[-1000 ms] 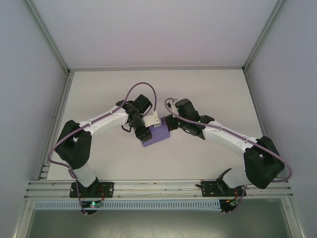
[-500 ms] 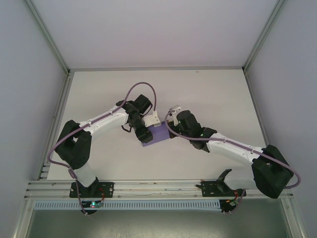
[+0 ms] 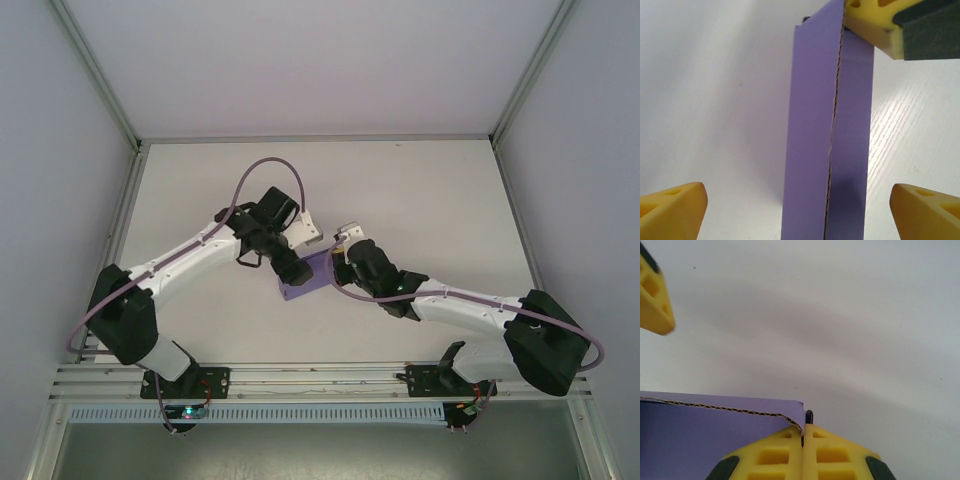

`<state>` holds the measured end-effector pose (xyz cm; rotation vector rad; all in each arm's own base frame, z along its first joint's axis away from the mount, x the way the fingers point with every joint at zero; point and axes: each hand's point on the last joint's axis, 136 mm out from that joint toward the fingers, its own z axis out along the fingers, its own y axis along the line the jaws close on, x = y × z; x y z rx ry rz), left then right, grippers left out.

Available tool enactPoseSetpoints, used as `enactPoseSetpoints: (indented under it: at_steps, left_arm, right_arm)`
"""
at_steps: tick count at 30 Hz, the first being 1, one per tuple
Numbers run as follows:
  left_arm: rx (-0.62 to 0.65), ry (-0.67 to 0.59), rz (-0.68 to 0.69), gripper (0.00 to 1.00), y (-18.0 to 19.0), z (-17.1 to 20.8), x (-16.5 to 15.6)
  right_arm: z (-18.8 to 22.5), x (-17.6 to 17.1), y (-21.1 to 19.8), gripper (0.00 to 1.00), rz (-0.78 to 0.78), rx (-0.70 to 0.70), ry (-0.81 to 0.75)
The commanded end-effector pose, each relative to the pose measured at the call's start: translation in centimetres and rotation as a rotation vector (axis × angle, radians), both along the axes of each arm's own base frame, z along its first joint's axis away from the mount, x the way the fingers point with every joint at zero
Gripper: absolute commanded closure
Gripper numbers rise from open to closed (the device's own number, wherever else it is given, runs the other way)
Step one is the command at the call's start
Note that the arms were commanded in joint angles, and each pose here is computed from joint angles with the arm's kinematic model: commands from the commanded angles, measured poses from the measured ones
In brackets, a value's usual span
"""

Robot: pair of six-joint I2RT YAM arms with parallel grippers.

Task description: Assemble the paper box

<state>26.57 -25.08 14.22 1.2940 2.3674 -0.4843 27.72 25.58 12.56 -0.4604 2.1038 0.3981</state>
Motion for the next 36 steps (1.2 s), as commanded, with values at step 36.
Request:
enactPoseSetpoints:
  at_steps: [36]
  left_arm:
    - [-0.019,0.014,0.687,0.36,4.6,2.2,-2.2]
  right_arm:
    - [-3.5,-2.0,-2.4,1.00,-0.249,-0.199,0.095]
